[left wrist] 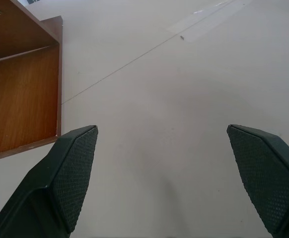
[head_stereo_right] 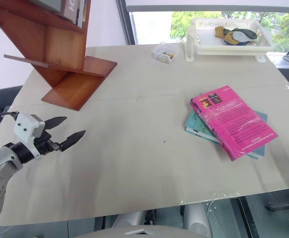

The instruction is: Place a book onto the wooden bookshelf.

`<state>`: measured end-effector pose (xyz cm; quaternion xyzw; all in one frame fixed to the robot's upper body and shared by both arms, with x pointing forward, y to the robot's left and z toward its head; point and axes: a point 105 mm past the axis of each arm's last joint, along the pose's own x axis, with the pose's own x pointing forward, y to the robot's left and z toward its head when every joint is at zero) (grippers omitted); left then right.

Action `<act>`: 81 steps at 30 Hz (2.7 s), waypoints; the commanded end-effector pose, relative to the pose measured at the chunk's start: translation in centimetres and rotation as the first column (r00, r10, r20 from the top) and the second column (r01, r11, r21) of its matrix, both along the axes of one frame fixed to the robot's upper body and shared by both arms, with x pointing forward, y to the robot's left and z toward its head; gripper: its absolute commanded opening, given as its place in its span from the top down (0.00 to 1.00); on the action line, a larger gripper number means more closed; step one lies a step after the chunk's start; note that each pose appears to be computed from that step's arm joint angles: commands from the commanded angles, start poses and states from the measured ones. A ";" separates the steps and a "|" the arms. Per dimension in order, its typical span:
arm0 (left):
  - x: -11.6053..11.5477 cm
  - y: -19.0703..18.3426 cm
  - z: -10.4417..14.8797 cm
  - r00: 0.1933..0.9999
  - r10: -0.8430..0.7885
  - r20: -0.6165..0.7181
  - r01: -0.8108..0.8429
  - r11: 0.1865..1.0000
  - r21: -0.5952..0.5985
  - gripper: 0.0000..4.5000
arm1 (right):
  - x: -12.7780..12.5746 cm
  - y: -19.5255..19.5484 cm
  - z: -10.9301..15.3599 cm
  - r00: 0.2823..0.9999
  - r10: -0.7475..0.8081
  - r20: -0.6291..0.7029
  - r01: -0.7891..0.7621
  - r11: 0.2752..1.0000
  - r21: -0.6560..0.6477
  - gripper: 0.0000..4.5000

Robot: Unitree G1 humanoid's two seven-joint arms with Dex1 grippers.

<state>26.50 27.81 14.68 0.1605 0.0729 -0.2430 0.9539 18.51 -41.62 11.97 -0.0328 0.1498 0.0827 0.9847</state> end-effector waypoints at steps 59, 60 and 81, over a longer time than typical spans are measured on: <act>-2.6 -4.0 6.5 0.901 -0.428 0.076 0.432 0.901 -0.050 0.01 | 12.0 6.2 2.2 0.947 -0.044 0.319 0.131 0.957 -0.260 0.30; -2.6 -4.0 6.5 0.901 -0.426 0.076 0.430 0.901 -0.051 0.01 | 12.2 6.9 1.6 0.957 -0.006 0.290 0.089 0.958 -0.272 0.30; -2.2 -3.8 6.2 0.902 -0.424 0.083 0.428 0.903 -0.034 0.01 | 15.6 12.4 -0.3 0.942 -0.018 0.335 0.049 0.995 -0.084 0.30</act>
